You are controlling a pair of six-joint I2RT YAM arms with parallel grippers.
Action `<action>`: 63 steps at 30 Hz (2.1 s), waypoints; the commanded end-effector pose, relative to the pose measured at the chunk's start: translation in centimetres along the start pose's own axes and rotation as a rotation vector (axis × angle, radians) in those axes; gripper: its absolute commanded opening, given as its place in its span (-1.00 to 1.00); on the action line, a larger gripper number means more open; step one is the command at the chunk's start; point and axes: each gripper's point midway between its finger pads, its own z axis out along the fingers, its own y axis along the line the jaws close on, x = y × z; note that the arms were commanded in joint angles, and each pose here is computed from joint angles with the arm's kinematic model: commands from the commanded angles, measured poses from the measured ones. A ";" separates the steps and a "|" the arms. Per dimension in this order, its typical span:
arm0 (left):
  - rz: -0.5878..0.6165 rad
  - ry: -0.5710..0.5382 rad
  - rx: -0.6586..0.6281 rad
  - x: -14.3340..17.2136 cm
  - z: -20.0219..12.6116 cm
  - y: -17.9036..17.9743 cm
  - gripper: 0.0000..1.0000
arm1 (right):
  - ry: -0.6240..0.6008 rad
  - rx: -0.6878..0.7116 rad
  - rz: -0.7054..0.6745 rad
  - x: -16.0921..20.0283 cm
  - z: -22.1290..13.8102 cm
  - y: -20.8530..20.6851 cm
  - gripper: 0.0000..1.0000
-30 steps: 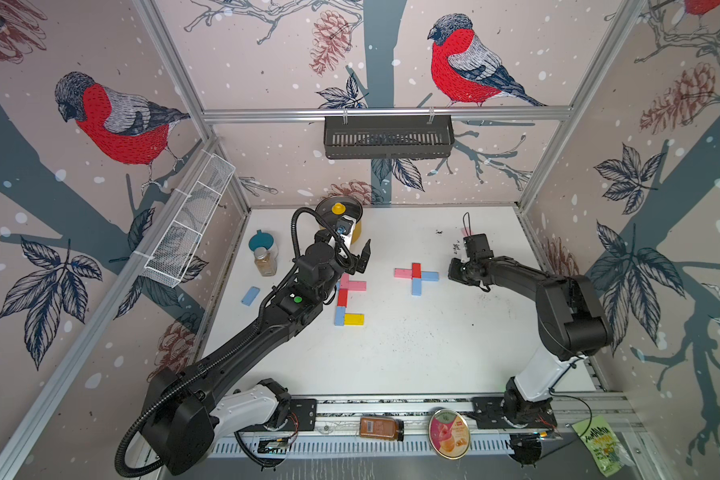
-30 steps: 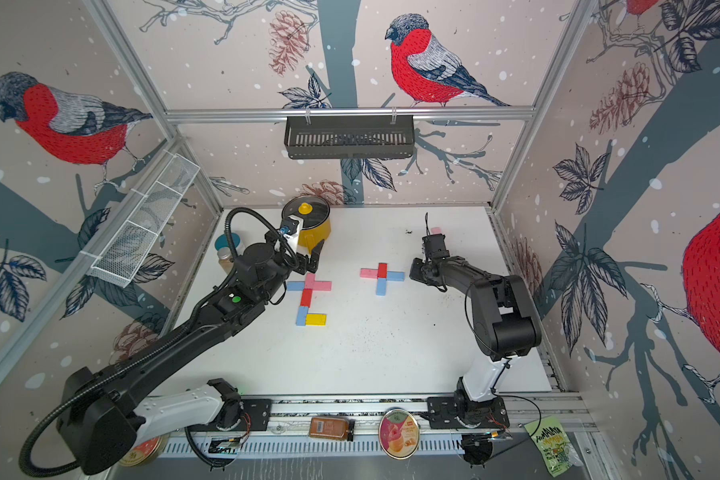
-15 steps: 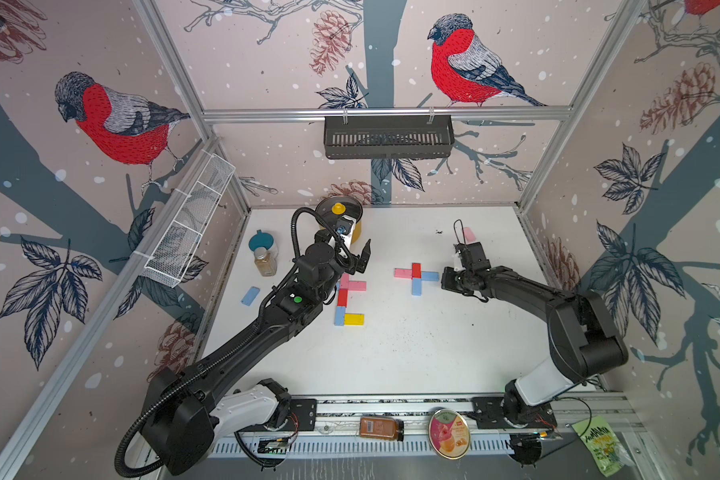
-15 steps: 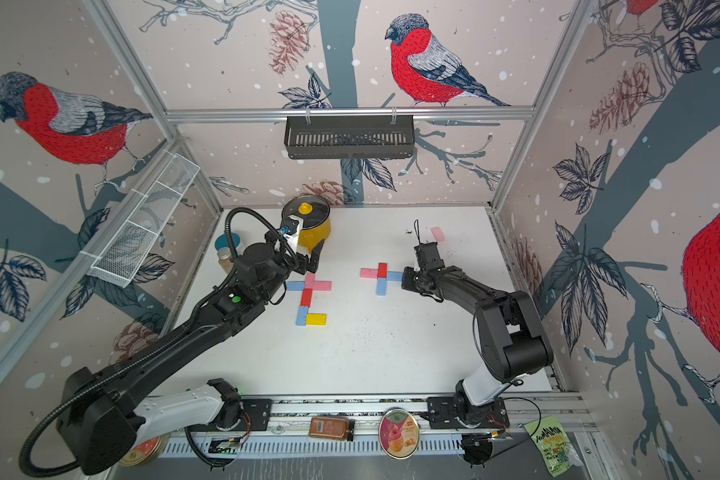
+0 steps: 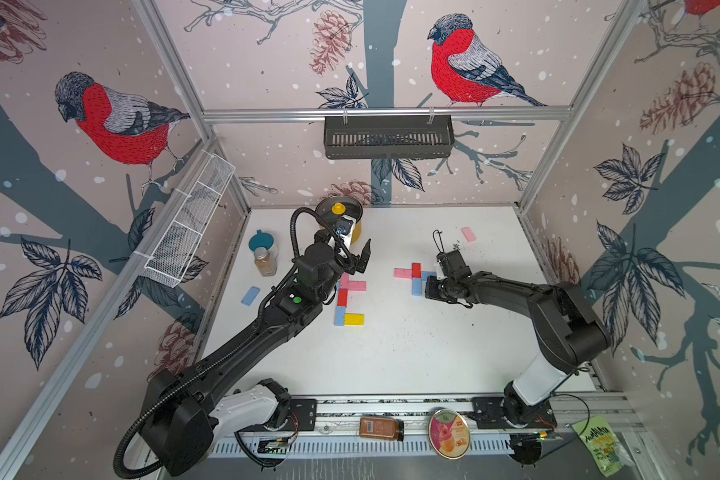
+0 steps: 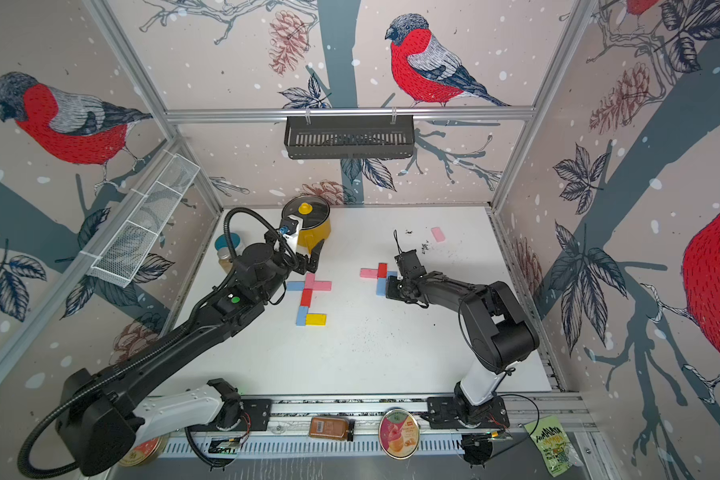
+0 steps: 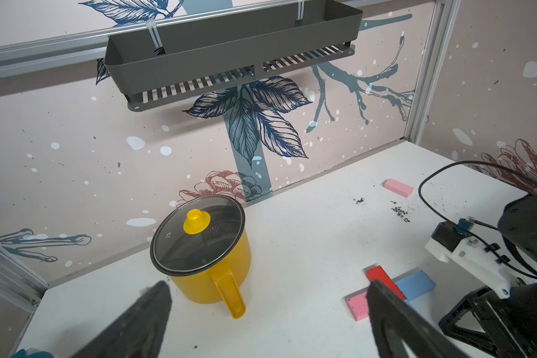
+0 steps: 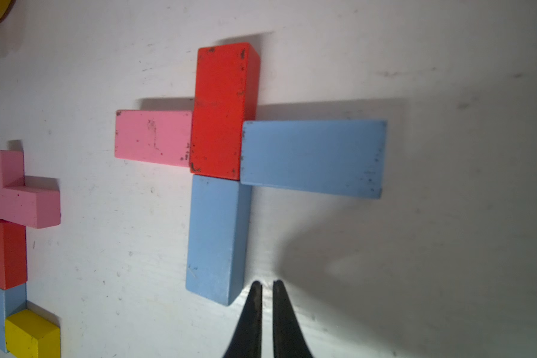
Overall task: Assemble the letter t with building blocks
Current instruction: Adjust the building block at the center of the board, then pick up the building block from the center of the board.
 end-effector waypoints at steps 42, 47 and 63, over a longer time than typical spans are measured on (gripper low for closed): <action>0.009 -0.034 -0.001 -1.1 -0.1 0.0 0.95 | -0.047 0.052 -0.028 -1.4 -1.2 0.2 -0.76; 0.008 -0.036 0.000 -1.1 -0.1 0.0 0.95 | -0.130 0.091 -0.068 -3.2 -5.2 0.0 -0.44; 0.005 -0.038 0.002 -1.1 -0.2 -0.1 0.95 | -0.384 0.320 -0.054 -12.0 -14.8 -11.3 0.99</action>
